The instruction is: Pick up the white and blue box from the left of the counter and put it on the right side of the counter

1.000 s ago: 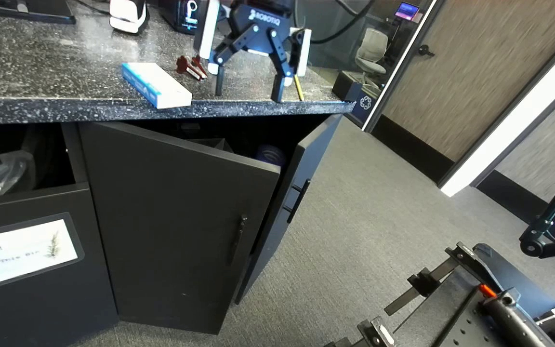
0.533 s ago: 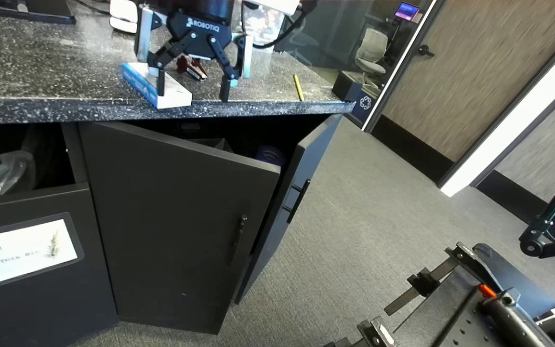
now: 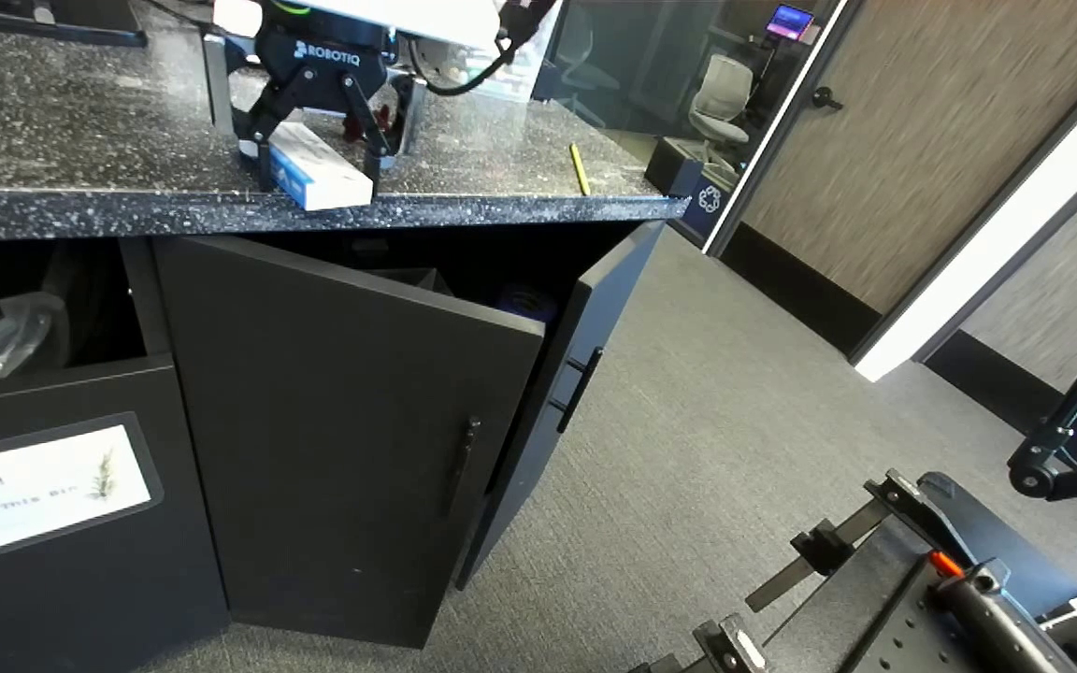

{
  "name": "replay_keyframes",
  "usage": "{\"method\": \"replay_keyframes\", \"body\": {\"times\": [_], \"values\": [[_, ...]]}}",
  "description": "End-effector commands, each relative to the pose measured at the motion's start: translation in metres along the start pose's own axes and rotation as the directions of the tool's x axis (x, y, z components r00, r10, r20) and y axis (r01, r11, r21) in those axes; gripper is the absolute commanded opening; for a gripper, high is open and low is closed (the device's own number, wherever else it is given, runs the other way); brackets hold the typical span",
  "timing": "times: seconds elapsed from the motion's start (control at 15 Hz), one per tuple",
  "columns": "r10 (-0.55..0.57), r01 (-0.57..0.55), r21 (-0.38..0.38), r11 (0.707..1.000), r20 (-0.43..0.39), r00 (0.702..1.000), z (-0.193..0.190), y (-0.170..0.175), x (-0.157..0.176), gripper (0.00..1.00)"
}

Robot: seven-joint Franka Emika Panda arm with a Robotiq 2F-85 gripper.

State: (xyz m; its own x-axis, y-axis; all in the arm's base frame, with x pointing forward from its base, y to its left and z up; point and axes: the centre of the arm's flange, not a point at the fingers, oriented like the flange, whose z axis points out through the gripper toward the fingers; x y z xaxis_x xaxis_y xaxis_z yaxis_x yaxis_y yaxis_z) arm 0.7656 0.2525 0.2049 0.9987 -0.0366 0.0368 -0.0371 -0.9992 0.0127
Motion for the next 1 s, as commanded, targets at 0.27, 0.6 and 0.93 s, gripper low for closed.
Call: {"method": "replay_keyframes", "body": {"times": [0.27, 0.6, 0.93], "values": [[-0.034, 0.026, -0.083, 0.996, -0.096, 0.995, -0.018, -0.04, 0.072, 0.34], [-0.015, 0.007, -0.045, 0.999, -0.17, 0.985, -0.067, -0.031, 0.077, 0.34], [0.074, -0.08, -0.023, 0.997, -0.186, 0.98, -0.104, 0.014, 0.098, 0.34]]}}
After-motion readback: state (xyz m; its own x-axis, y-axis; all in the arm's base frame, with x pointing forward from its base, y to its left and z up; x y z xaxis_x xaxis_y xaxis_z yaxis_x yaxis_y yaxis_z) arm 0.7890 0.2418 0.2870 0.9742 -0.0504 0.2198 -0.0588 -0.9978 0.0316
